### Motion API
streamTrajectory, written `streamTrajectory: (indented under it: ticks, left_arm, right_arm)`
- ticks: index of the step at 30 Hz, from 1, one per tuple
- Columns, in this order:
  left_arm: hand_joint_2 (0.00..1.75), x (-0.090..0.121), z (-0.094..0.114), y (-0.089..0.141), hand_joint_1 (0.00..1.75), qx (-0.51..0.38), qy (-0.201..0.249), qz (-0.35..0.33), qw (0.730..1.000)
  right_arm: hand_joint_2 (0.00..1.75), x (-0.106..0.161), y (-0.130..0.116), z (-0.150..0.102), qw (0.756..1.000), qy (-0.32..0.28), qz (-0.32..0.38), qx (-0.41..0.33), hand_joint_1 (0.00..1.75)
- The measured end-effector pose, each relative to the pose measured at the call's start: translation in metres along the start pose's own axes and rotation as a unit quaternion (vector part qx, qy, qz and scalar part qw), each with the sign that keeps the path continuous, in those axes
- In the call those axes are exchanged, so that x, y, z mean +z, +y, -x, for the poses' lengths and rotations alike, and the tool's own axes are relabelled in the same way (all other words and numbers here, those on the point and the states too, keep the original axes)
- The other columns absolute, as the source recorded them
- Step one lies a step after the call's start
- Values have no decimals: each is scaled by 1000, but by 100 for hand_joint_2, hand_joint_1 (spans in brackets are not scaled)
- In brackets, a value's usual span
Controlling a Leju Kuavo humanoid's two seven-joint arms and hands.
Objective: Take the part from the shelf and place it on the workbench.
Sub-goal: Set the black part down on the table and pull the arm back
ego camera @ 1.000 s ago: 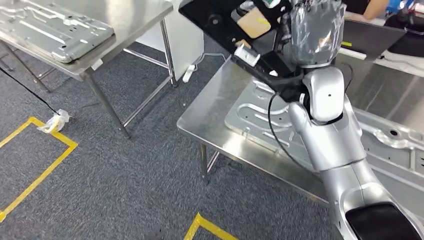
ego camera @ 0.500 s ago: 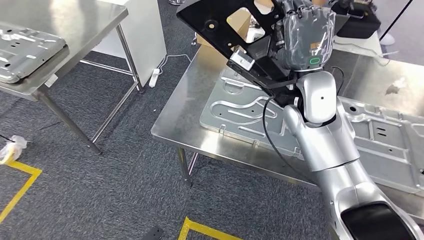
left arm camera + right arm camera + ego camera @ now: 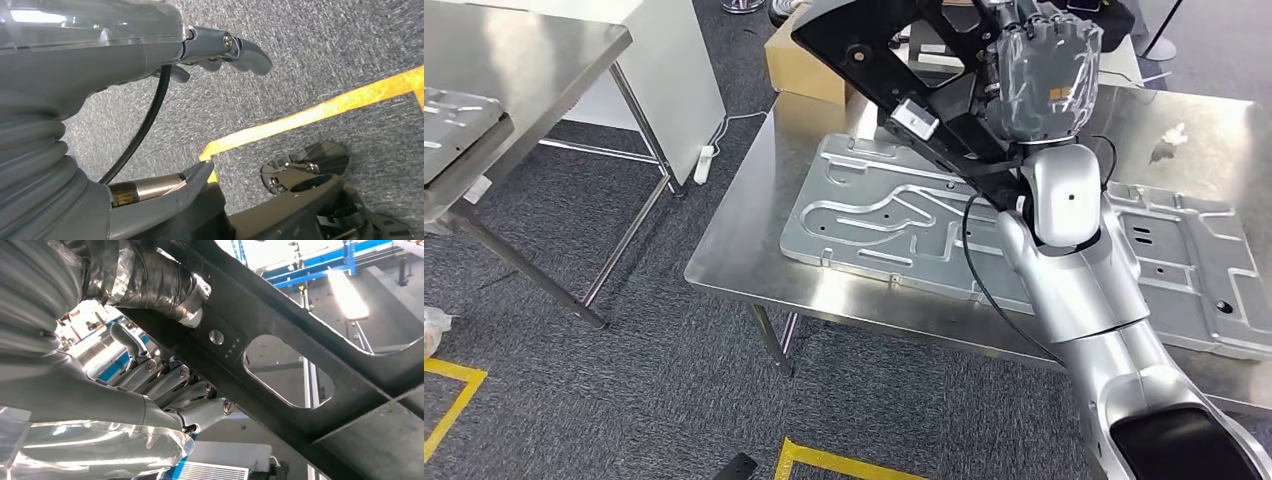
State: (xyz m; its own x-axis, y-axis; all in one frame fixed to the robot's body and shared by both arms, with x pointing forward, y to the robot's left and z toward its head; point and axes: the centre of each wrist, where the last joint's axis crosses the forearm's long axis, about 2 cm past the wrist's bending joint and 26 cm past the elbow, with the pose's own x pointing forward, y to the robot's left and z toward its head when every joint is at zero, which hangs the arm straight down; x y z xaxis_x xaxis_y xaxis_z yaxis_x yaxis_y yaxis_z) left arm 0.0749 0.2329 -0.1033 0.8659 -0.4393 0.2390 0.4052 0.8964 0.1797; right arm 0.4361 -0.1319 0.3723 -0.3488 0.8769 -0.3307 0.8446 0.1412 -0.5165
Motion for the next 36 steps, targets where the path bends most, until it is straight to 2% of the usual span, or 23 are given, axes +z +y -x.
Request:
streamTrajectory:
  ticks: [16,26,36]
  left_arm:
    - [175,0,0,0,0,-6,4,-2,1000]
    - [175,0,5,0,0,7,36,-7,999]
    - [175,0,7,0,0,2,37,-4,999]
  right_arm:
    - [175,7,6,-2,1000,-1,-15,1,175]
    - [175,9,8,-3,1000,0,-19,1,175]
    - [175,10,9,-4,1000,1,-22,-1,175]
